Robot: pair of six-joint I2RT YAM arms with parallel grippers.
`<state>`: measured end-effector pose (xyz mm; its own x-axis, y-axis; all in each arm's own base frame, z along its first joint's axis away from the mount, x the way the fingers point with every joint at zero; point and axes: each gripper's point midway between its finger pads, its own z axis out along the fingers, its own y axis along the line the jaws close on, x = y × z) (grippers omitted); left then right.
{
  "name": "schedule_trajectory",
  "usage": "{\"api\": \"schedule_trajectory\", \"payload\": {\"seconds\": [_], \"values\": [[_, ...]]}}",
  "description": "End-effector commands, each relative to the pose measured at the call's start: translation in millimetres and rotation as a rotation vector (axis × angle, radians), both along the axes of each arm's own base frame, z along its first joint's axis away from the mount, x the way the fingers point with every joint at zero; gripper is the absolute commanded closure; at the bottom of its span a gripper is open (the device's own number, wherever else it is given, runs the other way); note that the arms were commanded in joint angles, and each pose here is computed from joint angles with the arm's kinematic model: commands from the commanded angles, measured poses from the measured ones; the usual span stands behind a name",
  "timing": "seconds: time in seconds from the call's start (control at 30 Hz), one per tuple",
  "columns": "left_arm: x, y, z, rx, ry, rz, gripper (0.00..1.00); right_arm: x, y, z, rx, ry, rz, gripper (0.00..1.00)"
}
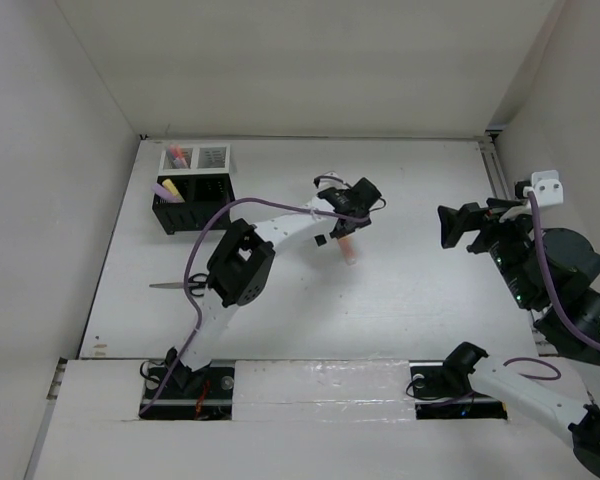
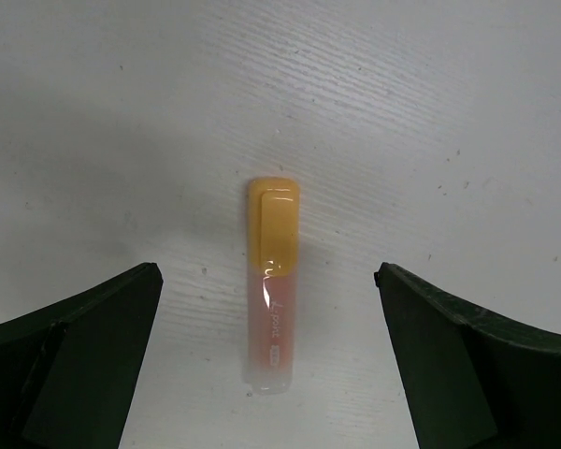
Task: Sort the stationery into containers
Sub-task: Pick up the stationery from the center of the board.
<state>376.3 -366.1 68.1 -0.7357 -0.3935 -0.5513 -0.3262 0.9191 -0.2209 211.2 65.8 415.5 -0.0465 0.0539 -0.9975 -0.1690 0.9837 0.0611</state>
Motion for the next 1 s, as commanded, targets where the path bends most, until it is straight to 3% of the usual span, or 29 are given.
{"api": "schedule_trajectory", "payload": {"seconds": [0.0,0.2,0.23,0.37,0.43,0.6,0.77,0.97], "values": [[-2.8,3.1,-6.4,0.002,0.03,0.055,0.01,1.0,1.6,3.5,0.021,-0.017,0.005,0.0],[-8.7,9.8,-23.7,0.029,0.057,0.065,0.05,2.9,10.5,2.6,0.029,-0.025,0.042,0.0],[-7.9,12.2,-28.4,0.05,0.055,0.061,0.12,2.9,10.6,2.6,0.029,-0.025,0.042,0.0],[-5.0,17.0,-46.6,0.126,0.1,0.031,0.25,2.7,12.6,0.9,0.034,-0.032,0.053,0.0],[-0.9,15.1,-46.5,0.146,0.1,0.023,0.25,2.3,12.3,1.0,0.041,-0.04,0.053,0.0],[-1.8,25.8,-69.3,0.185,0.158,0.017,0.36,-4.2,7.5,5.8,0.08,-0.077,0.053,0.0],[-10.5,33.4,-85.4,0.227,0.2,-0.002,0.52,-5.6,6.3,6.3,0.087,-0.087,0.053,0.0],[-21.0,41.9,-103.8,0.263,0.246,-0.013,0.84,-6.7,7.3,9.0,0.1,-0.103,0.062,0.0]]}}
